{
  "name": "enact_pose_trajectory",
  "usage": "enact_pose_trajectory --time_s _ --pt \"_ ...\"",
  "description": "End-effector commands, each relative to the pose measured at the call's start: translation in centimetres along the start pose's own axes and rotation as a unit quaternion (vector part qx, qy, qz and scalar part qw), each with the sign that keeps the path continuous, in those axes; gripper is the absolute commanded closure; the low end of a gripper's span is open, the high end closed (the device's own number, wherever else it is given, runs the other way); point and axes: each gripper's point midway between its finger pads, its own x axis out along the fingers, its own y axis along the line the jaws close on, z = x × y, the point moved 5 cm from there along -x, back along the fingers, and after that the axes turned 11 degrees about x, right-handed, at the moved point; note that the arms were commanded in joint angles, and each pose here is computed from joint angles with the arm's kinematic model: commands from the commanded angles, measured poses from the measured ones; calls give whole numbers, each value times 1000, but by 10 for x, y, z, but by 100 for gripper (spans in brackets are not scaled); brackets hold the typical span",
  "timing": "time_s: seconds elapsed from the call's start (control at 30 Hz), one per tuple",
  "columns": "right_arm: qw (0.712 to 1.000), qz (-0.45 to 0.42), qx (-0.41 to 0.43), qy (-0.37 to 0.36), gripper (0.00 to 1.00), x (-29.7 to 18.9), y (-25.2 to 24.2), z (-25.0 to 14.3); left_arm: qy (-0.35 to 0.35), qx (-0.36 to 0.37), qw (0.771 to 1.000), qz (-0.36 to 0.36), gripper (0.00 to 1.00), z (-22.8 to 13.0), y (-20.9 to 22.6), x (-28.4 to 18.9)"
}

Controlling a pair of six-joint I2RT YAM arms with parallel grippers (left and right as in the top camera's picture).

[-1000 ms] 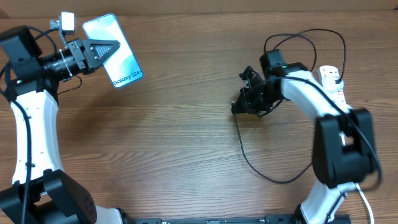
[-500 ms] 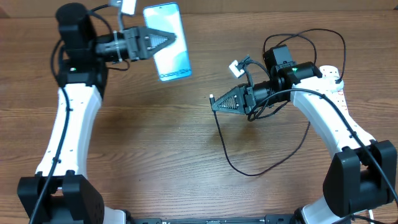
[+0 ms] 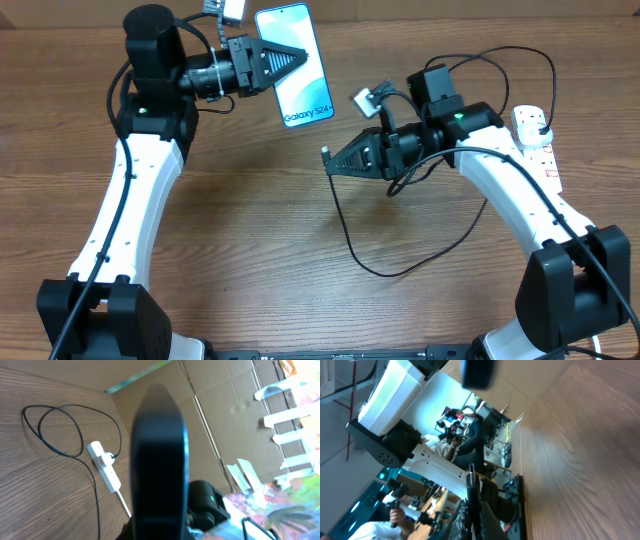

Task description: Plug charger to phone and switch on socket

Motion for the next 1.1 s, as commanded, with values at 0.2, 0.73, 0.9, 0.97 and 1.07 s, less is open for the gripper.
enact_pose_trajectory --time_s 0.2,0.73,0.9,0.97,1.07 --pt "1000 20 5 9 96 6 16 7 17 42 999 -30 96 -2 -22 0" --pt "1000 20 0 11 96 6 19 23 37 36 998 -37 96 -10 -14 2" --pt "1000 19 -1 11 96 6 19 23 35 42 998 -35 96 -9 -14 3" --pt "1000 20 -2 11 96 6 19 23 35 46 998 -35 96 -9 -14 3" --pt "1000 20 -2 11 96 6 19 23 37 42 998 -33 96 -11 -12 3"
